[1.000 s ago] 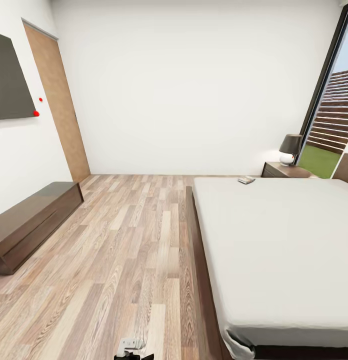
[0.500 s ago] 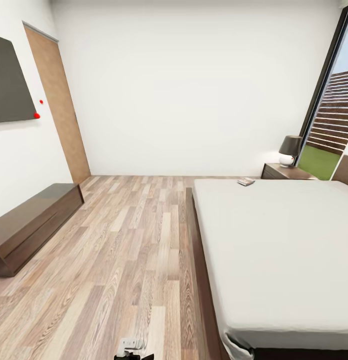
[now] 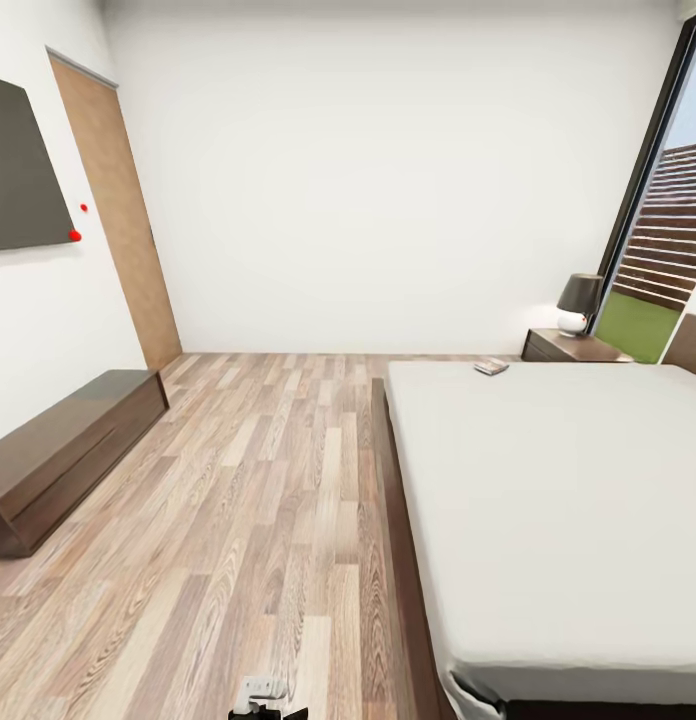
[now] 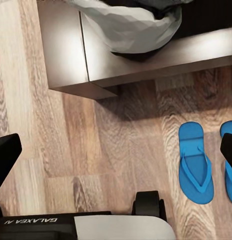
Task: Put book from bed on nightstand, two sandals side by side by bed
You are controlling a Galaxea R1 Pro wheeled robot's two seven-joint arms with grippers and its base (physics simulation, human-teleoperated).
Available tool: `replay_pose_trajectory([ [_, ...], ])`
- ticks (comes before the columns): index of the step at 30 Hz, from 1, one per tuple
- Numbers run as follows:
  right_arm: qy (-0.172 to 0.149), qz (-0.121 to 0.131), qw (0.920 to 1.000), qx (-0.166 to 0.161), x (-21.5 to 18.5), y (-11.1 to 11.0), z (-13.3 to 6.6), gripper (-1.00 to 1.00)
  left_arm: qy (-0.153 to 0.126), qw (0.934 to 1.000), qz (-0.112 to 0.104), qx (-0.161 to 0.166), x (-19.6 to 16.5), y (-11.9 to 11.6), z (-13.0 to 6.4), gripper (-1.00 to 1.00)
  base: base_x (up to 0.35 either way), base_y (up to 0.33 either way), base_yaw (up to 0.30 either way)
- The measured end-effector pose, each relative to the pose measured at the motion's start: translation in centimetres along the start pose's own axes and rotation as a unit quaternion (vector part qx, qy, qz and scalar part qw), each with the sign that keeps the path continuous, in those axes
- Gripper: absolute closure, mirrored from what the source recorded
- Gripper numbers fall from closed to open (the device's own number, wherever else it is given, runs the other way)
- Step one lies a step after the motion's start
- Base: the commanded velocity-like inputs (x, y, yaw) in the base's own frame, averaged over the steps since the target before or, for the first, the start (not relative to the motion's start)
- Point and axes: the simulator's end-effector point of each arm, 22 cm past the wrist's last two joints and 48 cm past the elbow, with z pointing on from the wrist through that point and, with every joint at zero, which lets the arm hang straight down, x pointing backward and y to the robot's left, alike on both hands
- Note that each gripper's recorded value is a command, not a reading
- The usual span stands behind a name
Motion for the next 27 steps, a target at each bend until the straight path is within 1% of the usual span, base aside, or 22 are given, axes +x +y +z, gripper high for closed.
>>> replay_pose_trajectory([
  [27,0.001,-0.001,1.0,0.0,-1.5,0.8,-3.8,-1.0,0.0,1.0,0.0,0.001,-2.1,-2.0,-3.0,-1.0,0.0,0.0,0.0],
])
